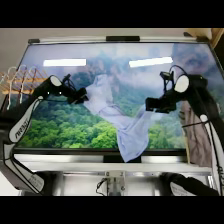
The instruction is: Fold the shirts.
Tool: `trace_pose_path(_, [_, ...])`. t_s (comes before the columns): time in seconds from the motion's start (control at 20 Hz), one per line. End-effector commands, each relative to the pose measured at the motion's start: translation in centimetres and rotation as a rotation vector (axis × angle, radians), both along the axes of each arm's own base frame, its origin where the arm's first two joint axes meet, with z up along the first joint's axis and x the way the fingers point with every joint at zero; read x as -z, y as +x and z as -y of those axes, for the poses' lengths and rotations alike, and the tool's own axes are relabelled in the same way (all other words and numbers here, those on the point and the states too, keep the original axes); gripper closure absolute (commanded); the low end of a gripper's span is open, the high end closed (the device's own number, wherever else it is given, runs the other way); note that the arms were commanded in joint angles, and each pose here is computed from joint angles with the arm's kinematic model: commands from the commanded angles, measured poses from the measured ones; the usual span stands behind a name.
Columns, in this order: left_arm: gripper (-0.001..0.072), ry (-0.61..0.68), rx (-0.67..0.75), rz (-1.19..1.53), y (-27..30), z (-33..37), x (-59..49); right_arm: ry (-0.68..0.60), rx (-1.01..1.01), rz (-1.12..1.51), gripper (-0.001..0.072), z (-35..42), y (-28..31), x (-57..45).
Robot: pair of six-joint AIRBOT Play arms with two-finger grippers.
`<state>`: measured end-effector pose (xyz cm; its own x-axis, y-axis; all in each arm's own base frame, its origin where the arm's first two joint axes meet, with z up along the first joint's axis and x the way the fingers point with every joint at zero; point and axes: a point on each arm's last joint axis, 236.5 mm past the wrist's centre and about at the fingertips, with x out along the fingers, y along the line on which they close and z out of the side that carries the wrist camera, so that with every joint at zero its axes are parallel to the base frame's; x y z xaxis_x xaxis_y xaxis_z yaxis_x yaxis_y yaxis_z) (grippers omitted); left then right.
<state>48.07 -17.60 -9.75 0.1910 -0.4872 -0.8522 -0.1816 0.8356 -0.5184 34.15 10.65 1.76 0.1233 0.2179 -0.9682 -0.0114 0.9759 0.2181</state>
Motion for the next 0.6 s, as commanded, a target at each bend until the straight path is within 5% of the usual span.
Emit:
trace_pose_path(0.0, [0.0639, -0.011, -0.007, 0.04, 0.8, 0.7, -0.4, 0.004, 0.011, -0.003, 0.0162, -0.1, 0.3, 1.7])
trace_pose_path(0.55, [0.0673, -0.005, 0.086, 0.237, 1.5, 0.8, -8.1, 0.113, 0.087, -0.149, 0.0161, -3.3, 2.1, 11.5])
